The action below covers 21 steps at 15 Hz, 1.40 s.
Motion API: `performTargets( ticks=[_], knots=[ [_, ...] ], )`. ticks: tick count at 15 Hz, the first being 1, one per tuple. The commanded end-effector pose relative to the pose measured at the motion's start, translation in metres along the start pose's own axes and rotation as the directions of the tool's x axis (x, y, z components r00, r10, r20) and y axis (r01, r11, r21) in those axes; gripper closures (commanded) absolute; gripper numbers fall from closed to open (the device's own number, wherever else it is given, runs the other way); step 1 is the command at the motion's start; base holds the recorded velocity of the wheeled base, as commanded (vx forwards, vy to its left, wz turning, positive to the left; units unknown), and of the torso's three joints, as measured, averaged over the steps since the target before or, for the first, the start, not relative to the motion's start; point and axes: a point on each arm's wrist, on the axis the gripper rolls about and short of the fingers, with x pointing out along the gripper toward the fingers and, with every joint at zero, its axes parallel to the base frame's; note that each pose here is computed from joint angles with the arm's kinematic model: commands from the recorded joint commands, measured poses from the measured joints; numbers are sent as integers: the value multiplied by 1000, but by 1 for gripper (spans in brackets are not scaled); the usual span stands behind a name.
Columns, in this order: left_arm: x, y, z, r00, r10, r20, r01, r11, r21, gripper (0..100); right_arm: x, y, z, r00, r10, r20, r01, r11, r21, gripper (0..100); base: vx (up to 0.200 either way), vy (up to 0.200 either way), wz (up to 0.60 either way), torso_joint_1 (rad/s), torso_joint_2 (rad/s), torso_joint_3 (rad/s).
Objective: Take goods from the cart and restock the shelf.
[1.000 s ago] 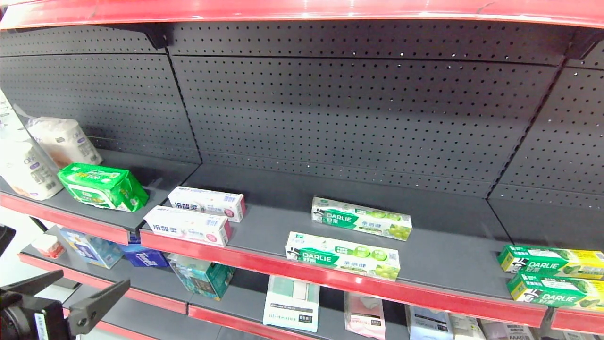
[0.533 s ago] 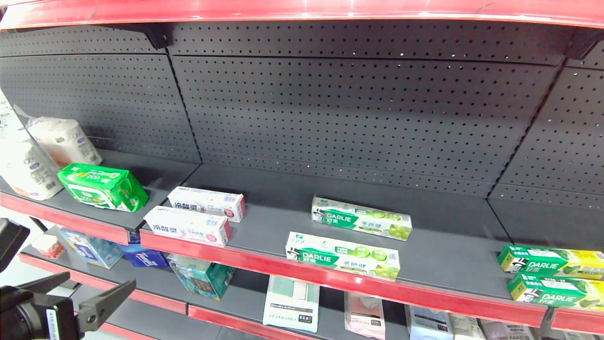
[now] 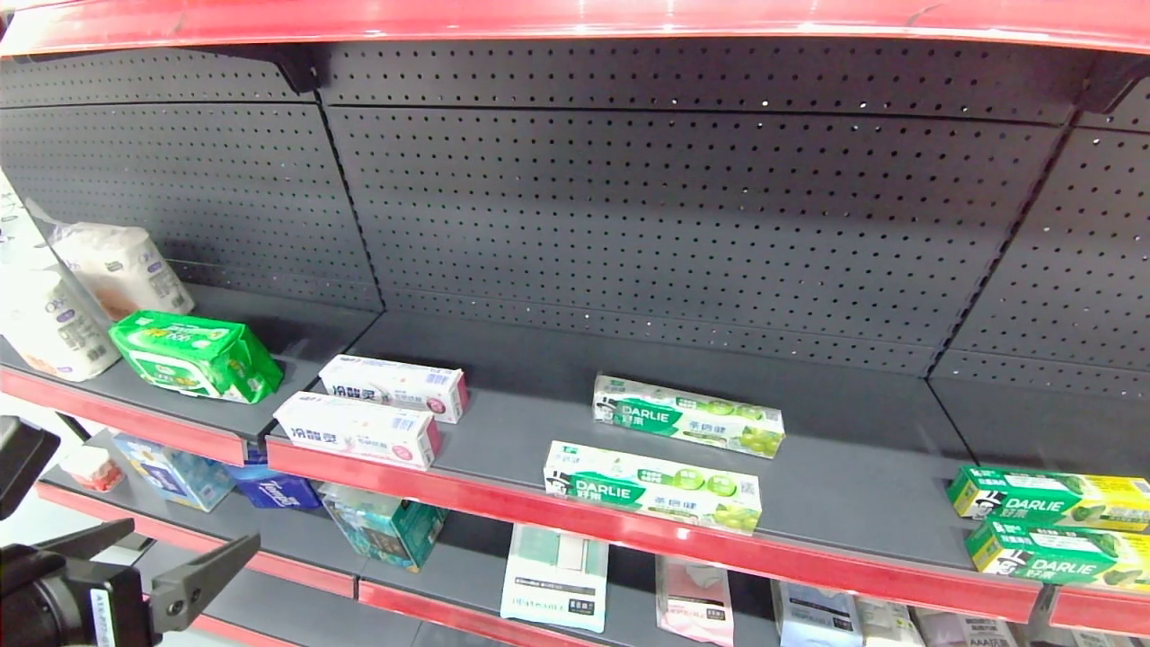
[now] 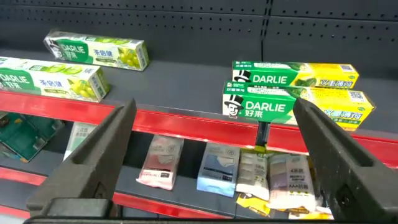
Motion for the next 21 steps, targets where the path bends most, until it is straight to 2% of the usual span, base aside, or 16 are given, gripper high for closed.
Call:
performTargets(
  ticks=[1,7,18,20,21],
  knots=[
    [2,0,0,1000,-2,-9,2,1000,2,0,0,0,0,1000,0,-1,0,1000,0,0,0,0,0,0,0,0],
    [5,-2,2,1000,-2,-23,2,1000,6,0,0,0,0,1000,0,0,0,1000,-3,0,0,0,0,0,0,0],
    [8,-2,0,999,2,-40,-1,1000,10,0,0,0,0,1000,0,2,0,1000,-3,0,0,0,-600,4,1,1],
    [12,-2,0,998,10,-62,-10,1000,11,0,0,0,0,1000,2,-1,-2,1000,-3,0,0,0,0,0,0,0],
    [18,0,0,996,39,-84,-39,999,4,0,0,0,0,1000,2,0,-2,1000,-3,0,0,0,0,0,0,0]
  ],
)
